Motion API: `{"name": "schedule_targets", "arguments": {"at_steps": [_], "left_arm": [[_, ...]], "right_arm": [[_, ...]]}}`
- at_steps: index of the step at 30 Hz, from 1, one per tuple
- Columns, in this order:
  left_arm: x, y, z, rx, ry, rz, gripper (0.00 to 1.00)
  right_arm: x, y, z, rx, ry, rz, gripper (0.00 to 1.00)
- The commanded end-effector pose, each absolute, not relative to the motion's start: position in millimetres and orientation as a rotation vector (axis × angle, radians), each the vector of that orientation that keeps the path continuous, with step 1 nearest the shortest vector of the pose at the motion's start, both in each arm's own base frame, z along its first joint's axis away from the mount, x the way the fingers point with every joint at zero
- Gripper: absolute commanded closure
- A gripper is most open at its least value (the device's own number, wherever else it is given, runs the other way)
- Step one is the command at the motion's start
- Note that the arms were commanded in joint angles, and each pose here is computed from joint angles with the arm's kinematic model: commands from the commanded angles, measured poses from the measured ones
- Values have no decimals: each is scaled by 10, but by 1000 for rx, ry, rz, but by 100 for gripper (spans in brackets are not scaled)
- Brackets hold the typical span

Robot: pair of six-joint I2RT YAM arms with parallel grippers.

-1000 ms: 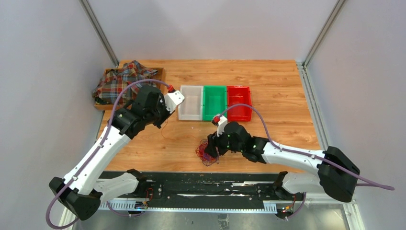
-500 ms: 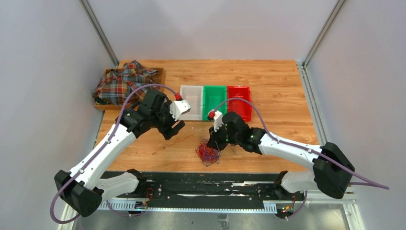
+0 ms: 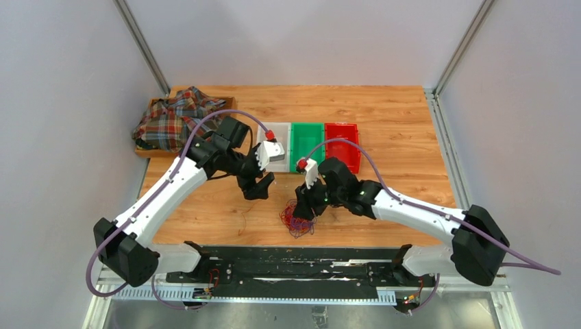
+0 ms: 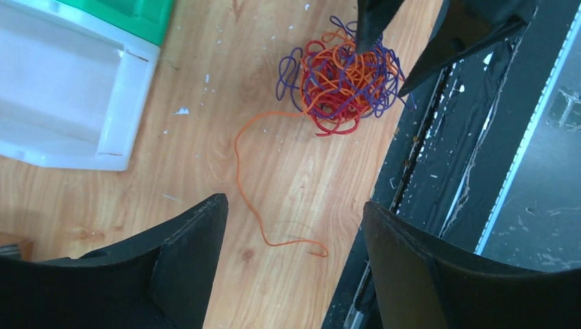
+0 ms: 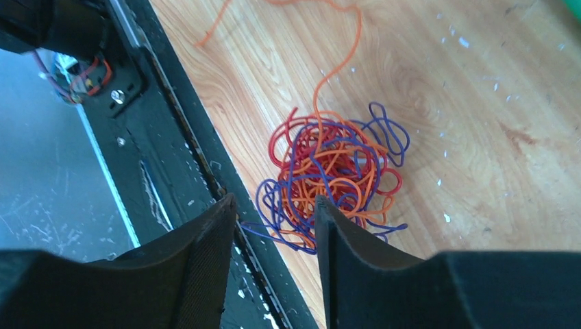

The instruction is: Untangle the cables

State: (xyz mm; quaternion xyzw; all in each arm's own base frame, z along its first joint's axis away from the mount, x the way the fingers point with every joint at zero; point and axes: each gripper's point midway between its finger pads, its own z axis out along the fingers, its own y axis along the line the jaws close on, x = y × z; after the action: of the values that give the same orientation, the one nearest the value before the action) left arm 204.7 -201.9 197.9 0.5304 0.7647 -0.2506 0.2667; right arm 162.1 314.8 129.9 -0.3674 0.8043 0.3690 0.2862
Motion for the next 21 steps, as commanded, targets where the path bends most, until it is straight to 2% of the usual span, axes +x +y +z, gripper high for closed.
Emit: {"name": "schedule_targets", "arguments": {"at_steps": [1, 3, 5, 9, 11, 16, 21], "left_arm": [[1962, -2035, 2007, 1484, 2034, -716, 23], [1964, -2021, 2034, 1480, 2029, -703, 23], [1971, -2007, 2083, 1476, 2014, -685, 23], [1960, -1977, 2177, 1471, 1977, -658, 23], [1932, -1965, 2196, 1480, 1955, -655, 23], [1863, -1939, 2203, 1518, 1897, -652, 24], [1803, -1982, 2160, 1530, 1852, -693, 24]], "right_arm": [[1510, 3026, 952, -1069, 2280, 955, 53], [1529, 3045, 905, -1092, 2289, 947, 55], [1570, 3071, 861, -1106, 2305, 926, 62], [1662, 3159, 957, -1118, 2300, 910, 91], [1680, 3229, 1143, -1104, 2247, 953, 99], [1681, 3342, 1704, -1077, 2089, 1052, 99], [1682, 3433, 1995, -1048, 2012, 1122, 99]]}}
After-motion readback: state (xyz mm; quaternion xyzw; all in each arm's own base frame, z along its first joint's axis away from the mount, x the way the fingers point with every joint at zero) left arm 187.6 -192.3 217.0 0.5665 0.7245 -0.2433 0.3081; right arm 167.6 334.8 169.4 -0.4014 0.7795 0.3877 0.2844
